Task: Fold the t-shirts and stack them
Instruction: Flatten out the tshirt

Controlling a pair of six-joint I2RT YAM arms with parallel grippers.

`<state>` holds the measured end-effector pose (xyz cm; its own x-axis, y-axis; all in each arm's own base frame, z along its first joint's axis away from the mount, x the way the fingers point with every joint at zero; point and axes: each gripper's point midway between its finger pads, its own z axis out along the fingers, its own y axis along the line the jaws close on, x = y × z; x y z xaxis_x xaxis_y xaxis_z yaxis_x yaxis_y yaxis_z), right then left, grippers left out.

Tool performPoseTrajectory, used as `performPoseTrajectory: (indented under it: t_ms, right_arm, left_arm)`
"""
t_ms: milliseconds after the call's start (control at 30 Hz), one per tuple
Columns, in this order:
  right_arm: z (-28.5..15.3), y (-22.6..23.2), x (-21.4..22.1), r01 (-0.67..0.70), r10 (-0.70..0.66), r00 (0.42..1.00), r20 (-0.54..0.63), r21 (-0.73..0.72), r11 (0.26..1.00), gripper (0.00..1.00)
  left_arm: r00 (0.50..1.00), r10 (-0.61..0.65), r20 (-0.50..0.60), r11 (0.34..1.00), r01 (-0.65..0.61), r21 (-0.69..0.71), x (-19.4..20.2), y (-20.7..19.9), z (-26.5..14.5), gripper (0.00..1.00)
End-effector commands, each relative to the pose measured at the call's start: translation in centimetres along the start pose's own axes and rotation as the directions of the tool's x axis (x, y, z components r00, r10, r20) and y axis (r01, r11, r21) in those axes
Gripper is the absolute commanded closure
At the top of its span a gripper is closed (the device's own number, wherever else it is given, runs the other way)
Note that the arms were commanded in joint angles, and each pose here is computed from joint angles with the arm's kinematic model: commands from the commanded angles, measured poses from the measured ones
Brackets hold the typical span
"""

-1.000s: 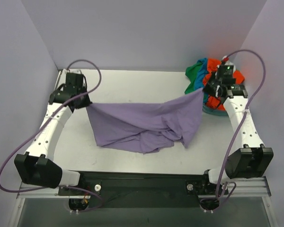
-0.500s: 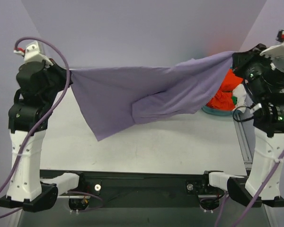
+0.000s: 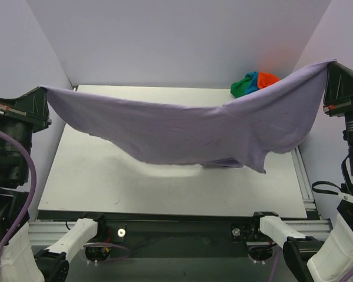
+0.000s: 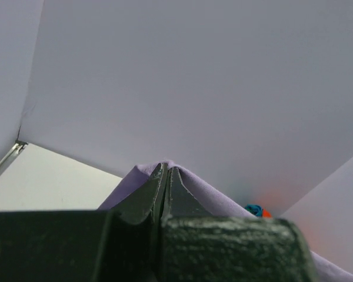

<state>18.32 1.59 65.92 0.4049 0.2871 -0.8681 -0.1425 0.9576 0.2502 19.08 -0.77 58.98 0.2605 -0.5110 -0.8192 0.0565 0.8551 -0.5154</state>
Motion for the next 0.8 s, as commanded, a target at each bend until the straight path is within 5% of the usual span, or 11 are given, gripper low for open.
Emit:
performPoseTrajectory:
  t_ms: [0, 433, 767]
  right_arm:
    - [3.8, -1.0, 3.7, 0.016, -0.016, 0.998, -0.068, 0.005, 1.000, 1.00]
    - [13.8, -5.4, 21.8, 0.008, 0.017, 0.903, -0.429, 0.055, 0.998, 1.00]
    - [16.5, -3.3, 19.6, -0.012, 0.014, 0.931, -0.365, 0.009, 1.000, 1.00]
  left_arm:
    - [0.997, 0.028, -0.066, 0.999, -0.030, -0.036, 3.3, 0.8, 3.8, 1.00]
    - [0.941, 0.016, -0.338, 0.995, -0.048, -0.088, 16.4, 3.5, 13.0, 1.00]
    - [0.963, -0.004, -0.269, 0.999, -0.007, -0.040, 13.2, 1.8, 14.8, 1.00]
